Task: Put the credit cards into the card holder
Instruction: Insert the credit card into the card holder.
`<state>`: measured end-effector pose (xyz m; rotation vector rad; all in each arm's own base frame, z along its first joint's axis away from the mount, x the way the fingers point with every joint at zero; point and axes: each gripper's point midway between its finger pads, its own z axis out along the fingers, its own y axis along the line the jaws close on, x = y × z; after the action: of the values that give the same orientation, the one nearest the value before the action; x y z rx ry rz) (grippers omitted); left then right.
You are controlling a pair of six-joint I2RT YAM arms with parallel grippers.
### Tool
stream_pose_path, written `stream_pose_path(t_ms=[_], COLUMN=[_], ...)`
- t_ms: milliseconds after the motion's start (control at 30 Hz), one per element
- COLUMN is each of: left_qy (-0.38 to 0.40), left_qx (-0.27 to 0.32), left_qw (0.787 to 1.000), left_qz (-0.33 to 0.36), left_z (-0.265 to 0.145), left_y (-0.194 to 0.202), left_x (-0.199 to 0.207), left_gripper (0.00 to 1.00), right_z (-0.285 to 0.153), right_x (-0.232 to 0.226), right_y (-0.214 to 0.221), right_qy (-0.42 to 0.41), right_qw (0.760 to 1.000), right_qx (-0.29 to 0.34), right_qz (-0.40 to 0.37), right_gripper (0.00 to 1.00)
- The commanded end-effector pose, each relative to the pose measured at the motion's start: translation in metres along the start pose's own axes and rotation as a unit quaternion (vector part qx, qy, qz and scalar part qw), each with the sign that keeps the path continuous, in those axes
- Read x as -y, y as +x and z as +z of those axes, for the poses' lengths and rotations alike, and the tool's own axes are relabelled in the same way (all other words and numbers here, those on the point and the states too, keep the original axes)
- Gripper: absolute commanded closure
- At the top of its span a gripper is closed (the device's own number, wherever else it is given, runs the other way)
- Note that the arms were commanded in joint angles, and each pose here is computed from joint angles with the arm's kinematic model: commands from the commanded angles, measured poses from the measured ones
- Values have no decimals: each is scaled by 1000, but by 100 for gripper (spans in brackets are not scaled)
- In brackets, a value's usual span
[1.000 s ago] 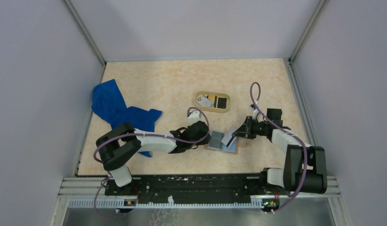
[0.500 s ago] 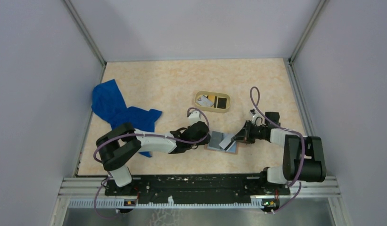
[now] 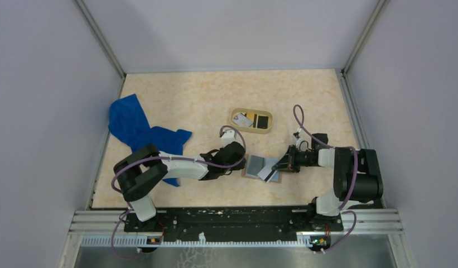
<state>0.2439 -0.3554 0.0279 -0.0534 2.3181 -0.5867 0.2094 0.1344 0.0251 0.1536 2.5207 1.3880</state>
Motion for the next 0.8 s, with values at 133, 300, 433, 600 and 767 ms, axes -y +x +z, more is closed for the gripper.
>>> stream_pose_path(t_ms=[133,300,433,600,767], left_qy=[-15,-1,8,11,15], left_qx=[-26,-29,-32,-36,-34], left_qw=[999,999,999,998,998], left_qz=[29,35,38,40,43], left_z=[5,3,2,3,4], left_y=[14,15,14,14,11], left_x=[-17,-13,-12,-14,-12], left_gripper=[65,64,65,64,64], right_z=[6,9,13,16,18], right_x=[-7,-10,-13,-12,0], right_y=[-14,-15,-12,-10,-8], right_qy=[-10,-17,-28,-36,-3], right_qw=[998,997,996,997,998], right_qx=[0,-7,-19,-35,-54], right_qz=[-64,-74,-77,-61,-21], right_gripper=[100,100,100,100,100])
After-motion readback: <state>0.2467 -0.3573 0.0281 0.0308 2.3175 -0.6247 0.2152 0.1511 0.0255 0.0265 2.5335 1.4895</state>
